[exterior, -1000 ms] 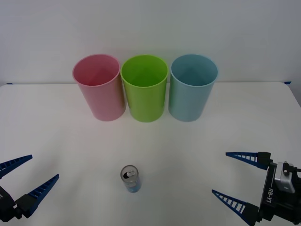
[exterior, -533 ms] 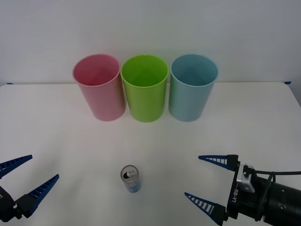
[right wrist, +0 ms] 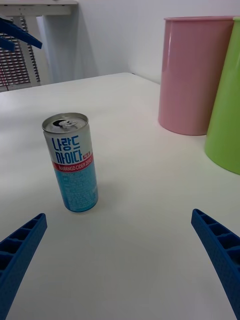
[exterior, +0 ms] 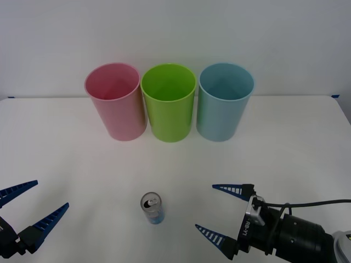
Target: Put cans in the blue bin and PET bottles in the pink bin and trash in the green bin.
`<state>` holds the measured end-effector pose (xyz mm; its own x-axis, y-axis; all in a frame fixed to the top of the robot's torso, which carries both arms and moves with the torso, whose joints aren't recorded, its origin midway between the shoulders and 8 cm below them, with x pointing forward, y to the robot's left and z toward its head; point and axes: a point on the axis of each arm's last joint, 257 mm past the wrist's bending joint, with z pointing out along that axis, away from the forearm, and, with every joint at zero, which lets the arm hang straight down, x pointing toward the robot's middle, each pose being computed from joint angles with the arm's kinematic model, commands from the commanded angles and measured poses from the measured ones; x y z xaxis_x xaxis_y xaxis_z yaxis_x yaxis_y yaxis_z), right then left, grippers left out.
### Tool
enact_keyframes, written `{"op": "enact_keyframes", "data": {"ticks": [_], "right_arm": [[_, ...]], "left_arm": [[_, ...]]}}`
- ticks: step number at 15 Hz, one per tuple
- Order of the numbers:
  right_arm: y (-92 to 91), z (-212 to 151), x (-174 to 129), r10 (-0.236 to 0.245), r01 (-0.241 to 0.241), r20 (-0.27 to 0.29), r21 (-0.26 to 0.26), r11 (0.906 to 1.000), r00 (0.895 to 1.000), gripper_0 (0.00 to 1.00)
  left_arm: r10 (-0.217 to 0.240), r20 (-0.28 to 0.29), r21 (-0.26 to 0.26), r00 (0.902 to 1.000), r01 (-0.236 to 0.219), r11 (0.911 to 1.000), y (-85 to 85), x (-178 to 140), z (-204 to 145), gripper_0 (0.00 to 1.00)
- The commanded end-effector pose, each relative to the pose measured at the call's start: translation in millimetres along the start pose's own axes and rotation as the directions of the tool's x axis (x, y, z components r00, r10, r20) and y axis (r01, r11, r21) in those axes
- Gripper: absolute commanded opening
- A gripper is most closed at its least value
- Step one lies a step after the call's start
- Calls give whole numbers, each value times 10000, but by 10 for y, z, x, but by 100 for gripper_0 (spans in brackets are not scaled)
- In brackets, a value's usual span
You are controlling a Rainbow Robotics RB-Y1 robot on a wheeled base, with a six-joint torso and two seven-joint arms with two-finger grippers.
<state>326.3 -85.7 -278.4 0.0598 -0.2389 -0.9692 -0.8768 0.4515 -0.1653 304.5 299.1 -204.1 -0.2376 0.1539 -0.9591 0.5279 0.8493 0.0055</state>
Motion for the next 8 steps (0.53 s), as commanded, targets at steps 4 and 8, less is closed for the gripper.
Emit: {"op": "enact_keyframes", "data": {"ticks": [4, 8], "right_arm": [[142, 278, 268, 157, -152, 251, -199, 9997, 9996, 100], [264, 450, 227, 159, -144, 452, -328, 9994, 9989, 100]], "left_arm": [[0, 0, 0, 10000, 0, 10000, 0, 0, 0, 100], [0, 0, 0, 10000, 0, 10000, 0, 0, 0, 100]]}}
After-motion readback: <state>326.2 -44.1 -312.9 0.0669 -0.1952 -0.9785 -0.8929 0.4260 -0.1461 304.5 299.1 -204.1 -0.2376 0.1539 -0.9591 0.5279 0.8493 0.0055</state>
